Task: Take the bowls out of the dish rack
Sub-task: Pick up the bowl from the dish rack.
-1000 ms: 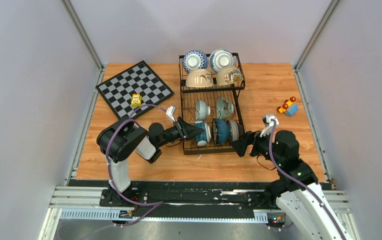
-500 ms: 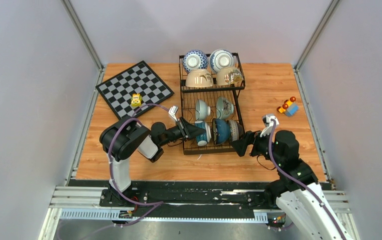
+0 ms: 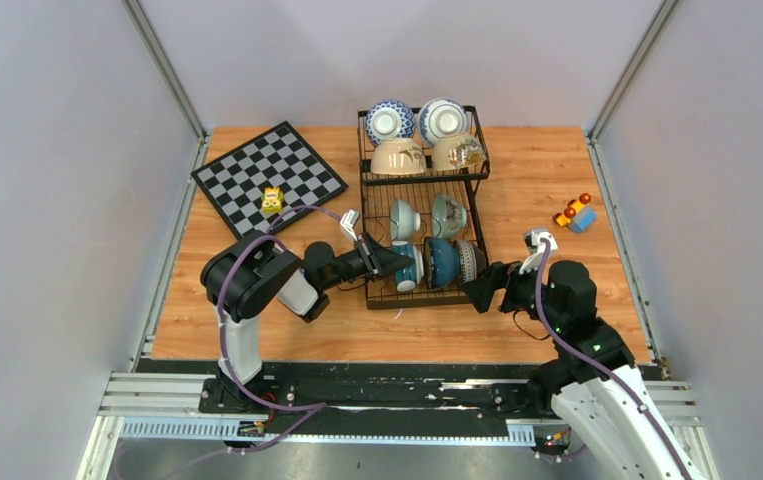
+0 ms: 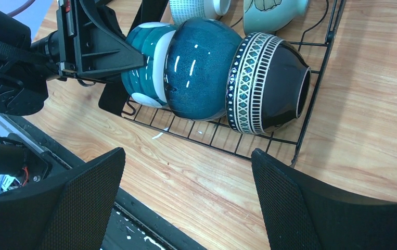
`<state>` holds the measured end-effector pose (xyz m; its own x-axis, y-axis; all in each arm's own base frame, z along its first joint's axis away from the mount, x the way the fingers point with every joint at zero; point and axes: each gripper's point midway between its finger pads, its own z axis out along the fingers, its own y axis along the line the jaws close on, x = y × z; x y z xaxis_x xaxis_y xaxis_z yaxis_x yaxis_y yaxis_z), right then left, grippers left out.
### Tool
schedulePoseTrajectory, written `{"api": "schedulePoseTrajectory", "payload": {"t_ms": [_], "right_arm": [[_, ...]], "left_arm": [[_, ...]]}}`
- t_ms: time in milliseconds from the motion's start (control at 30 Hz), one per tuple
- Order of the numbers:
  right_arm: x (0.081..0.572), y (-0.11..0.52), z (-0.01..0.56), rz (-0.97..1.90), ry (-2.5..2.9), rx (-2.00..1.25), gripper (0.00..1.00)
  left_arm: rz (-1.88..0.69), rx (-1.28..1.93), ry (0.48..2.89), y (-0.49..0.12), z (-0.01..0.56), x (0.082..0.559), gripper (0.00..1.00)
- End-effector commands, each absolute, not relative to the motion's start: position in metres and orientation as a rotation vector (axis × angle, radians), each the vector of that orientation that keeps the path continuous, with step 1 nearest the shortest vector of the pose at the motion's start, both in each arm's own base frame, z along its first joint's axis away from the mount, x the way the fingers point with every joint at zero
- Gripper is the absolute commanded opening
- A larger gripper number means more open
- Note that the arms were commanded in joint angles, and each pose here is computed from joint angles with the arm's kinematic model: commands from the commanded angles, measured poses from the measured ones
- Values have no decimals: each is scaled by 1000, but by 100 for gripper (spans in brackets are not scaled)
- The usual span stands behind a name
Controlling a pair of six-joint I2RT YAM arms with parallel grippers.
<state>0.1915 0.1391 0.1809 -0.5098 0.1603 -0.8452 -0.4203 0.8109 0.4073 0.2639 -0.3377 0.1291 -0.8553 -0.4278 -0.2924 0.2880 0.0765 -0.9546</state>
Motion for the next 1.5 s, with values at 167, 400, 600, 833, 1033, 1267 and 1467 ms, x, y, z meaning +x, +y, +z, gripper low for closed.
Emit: {"api": "schedulePoseTrajectory", "payload": {"t_ms": [167,400,600,833,1033,1267,1467], "right_arm": [[189,140,175,711,1988,-216,94],[189,139,175,707,1988,-212,94],[189,139,175,708,1984,-210,94],[188,139,175,711,1979,-203,95],[189,138,174,708,1981,-195,95],[198,127,163,651,2025,-66,92],[204,123,155,622,2059,2,91]], "left_arm": [[-1925,19,1609,-345,197,264,0],[-1952,58,1537,-343,224,259,0],[-1968,87,1482,-341,244,255,0],[-1975,126,1440,-341,259,253,0],[-1980,157,1414,-340,268,249,0],[-1962,139,1486,-343,242,252,0],[-1943,140,1555,-348,215,255,0]]}}
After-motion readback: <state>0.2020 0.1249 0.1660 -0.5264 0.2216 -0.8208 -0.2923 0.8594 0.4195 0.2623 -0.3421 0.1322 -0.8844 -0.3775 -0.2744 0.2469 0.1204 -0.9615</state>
